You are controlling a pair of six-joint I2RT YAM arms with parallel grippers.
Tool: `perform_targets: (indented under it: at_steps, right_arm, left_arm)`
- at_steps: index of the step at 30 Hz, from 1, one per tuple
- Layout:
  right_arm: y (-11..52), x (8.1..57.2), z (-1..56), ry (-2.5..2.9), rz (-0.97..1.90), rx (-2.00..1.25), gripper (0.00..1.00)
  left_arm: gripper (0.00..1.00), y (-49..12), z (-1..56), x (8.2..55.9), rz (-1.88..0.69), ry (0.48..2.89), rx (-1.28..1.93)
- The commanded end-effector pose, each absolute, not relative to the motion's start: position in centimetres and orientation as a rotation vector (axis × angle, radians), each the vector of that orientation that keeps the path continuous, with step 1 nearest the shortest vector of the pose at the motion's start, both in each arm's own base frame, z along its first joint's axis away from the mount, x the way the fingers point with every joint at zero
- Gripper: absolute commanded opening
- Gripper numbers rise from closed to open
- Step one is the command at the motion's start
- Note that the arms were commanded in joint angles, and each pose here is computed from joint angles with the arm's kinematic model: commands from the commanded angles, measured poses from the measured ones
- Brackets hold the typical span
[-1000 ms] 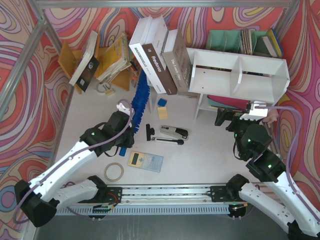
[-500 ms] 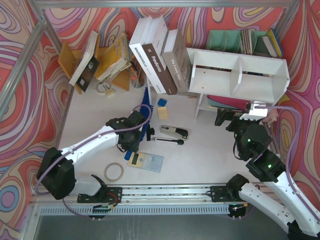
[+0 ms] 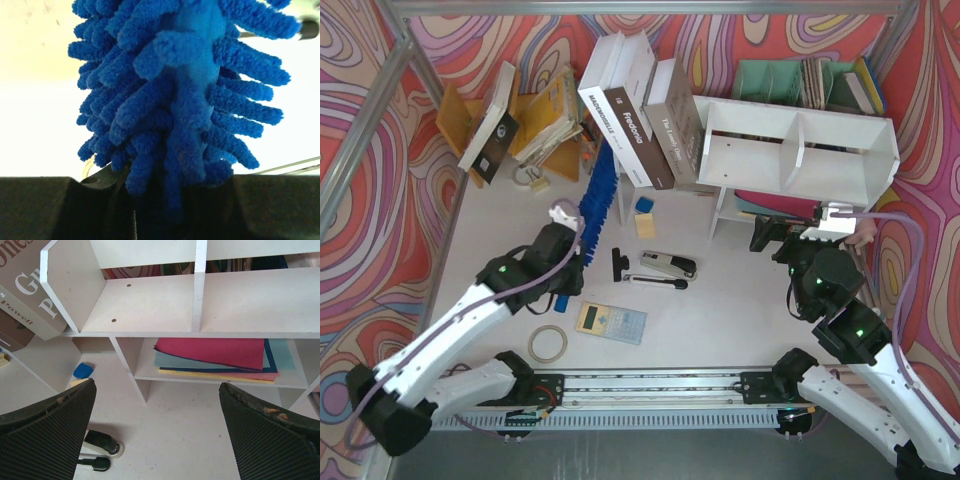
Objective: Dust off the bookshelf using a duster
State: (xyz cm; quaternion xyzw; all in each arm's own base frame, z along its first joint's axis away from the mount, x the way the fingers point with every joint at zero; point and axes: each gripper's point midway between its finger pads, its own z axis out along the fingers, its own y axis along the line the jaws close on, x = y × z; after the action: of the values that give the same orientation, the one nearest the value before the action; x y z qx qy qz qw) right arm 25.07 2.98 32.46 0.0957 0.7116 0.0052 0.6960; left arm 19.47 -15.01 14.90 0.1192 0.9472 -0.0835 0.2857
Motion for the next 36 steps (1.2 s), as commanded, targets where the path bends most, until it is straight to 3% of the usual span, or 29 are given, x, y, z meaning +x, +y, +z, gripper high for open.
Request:
perform_targets:
  at_steps: [1, 6, 16, 24, 36]
  right_arm:
    - [3.1, 25.1, 32.5, 1.580, 0.026, 0.222, 0.99]
    - [3.1, 25.0, 32.5, 1.579, 0.028, 0.225, 0.99]
    - [3.0, 24.9, 32.5, 1.577, 0.028, 0.229, 0.99]
    - [3.0, 24.9, 32.5, 1.578, 0.029, 0.229, 0.99]
    - [3.0, 25.0, 32.5, 1.580, 0.030, 0.228, 0.99]
  left_arm:
    - [0.00, -15.1, 18.9, 21.0, -0.302, 2.293, 0.289]
    - [0.00, -14.8, 20.0, 20.8, -0.338, 2.232, 0.262]
    - [0.00, -16.3, 17.0, 20.4, -0.331, 2.383, 0.344]
    - [0.00, -15.3, 13.9, 20.6, -0.150, 2.547, 0.371]
    - [0.00, -14.8, 19.4, 20.9, -0.307, 2.269, 0.261]
